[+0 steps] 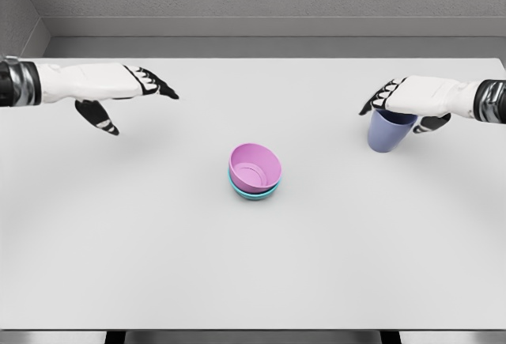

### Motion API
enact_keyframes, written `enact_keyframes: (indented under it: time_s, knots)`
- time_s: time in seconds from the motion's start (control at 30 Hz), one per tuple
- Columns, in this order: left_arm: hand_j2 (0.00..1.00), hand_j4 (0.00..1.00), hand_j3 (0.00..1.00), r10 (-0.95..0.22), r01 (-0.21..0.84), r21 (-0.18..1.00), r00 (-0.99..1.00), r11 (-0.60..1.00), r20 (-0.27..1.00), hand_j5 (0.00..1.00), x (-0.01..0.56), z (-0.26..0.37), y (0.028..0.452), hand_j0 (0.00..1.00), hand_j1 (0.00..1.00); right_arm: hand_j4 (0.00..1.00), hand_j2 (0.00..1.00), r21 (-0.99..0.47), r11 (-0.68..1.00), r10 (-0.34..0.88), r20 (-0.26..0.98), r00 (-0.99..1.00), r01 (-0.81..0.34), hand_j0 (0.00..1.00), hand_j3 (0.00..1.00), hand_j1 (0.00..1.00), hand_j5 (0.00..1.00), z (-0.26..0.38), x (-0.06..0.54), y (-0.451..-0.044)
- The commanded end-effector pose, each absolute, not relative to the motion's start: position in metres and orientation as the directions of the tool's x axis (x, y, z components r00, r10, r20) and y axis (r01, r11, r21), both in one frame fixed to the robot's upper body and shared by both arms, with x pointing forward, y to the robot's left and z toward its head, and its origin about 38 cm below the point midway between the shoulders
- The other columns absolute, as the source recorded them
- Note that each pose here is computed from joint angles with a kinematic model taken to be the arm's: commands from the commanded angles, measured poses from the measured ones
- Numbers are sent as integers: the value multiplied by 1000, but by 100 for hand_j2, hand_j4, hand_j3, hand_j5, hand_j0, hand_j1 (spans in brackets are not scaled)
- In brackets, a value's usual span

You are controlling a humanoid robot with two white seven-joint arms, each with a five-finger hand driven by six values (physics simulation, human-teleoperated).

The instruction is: Stacking bowl and cup with both arms

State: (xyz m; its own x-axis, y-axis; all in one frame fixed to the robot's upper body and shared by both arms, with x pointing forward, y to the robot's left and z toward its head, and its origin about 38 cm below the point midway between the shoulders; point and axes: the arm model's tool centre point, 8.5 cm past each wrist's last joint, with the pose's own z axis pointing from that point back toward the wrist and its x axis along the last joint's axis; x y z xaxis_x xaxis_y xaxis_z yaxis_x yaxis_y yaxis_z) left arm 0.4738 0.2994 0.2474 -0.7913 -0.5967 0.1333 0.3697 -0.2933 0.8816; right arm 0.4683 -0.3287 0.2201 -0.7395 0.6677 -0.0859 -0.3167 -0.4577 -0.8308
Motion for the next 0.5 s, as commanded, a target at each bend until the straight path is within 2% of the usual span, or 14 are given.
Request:
enact_keyframes:
  time_s: [0.0, 0.17, 0.27, 0.47]
  knots:
    - [100, 100, 100, -603, 374, 883, -786, -285, 138, 100, 475, 248, 302, 100, 100, 67, 67, -831, -457, 669, -86, -738, -318, 67, 67, 67, 67, 220, 468, -329]
    - [100, 100, 100, -601, 374, 882, -787, -287, 139, 100, 475, 247, 300, 100, 100, 67, 67, -830, -458, 670, -86, -737, -319, 67, 67, 67, 67, 221, 468, -330]
    - [100, 100, 100, -600, 374, 882, -788, -286, 139, 100, 475, 247, 299, 100, 100, 58, 58, -832, -456, 670, -87, -737, -316, 58, 58, 58, 58, 222, 469, -330]
    - [100, 100, 100, -600, 376, 881, -788, -287, 141, 100, 474, 246, 299, 100, 100, 49, 49, -835, -450, 670, -83, -737, -315, 49, 49, 49, 49, 223, 469, -329]
